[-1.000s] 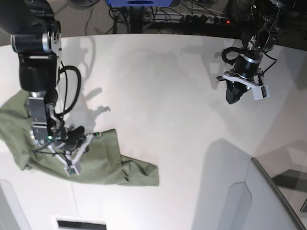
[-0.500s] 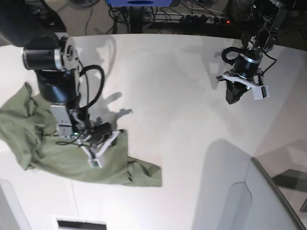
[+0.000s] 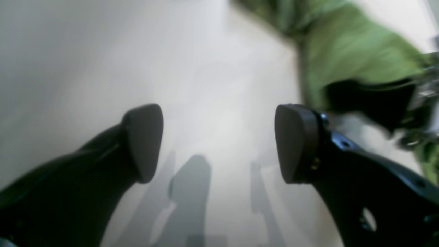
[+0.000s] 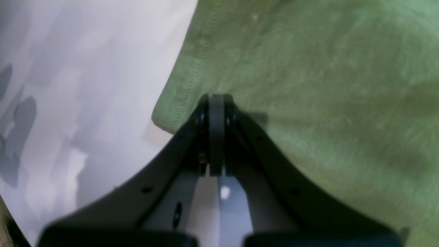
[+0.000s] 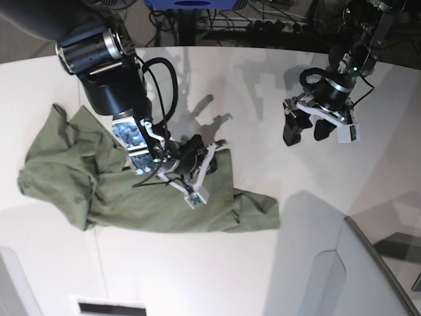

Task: Layout the t-shirt on the table in an organized manner, then fold the t-shirt properly
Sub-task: 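Pull the shirt body with the right gripper to spread it flat, then grasp the shirt edges with both grippers, one at each end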

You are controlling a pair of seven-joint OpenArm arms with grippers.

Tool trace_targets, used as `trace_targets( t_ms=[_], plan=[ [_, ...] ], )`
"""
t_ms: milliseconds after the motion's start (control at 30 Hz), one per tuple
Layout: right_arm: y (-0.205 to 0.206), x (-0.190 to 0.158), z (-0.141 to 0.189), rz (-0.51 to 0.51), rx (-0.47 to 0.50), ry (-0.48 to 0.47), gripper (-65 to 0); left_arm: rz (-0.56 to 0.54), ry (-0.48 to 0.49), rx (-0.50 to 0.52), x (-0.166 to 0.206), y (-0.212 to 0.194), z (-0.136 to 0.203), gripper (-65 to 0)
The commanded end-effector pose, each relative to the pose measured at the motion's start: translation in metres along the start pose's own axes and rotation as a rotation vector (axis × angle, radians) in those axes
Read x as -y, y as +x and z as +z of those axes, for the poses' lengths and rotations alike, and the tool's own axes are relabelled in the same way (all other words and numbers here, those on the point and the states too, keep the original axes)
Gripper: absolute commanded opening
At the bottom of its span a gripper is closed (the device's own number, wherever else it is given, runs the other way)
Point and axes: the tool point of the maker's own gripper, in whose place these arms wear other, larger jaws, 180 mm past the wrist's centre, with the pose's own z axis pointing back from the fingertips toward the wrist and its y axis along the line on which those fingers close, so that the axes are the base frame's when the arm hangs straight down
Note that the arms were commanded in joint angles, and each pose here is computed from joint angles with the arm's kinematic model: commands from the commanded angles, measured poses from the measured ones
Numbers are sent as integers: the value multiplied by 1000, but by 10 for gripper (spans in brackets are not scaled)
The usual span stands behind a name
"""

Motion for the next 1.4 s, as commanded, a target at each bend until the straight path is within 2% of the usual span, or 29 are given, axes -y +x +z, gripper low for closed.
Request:
trace_targets(
  t_ms=[0,300,400,600,667,767,867,1133,1233,1367],
  plan=[
    [-8,-13,-2,29,-60,33,-642,-4,-12,32,3,10,0,-156],
    [13,-76,-10,181,-91,197,-642,26,-18,28,10,4,-2,-156],
    [37,-88,-5,206,-32,222,-642,28,-18,26,10,2,-1,-156],
    [71,-70,26,308,43,190,-642,87,-30,14,26,-14,-5,-156],
    [83,-54,43,304,79,139,-642,112,-26,1,30,-24,-7,-156],
    [99,-15,78,221,173,48,-642,164,-7,-22,33,-42,-11,-156],
    [97,18,113,179,230,-21,-642,204,21,-45,32,-59,-19,-156],
    [58,81,184,129,271,-191,-642,246,36,-65,41,-70,-46,-156],
    [39,111,211,62,282,-277,-642,212,-14,-103,61,-78,-55,-156],
    [6,147,240,-47,281,-380,-642,182,-26,-141,68,-88,-67,-158]
  ],
)
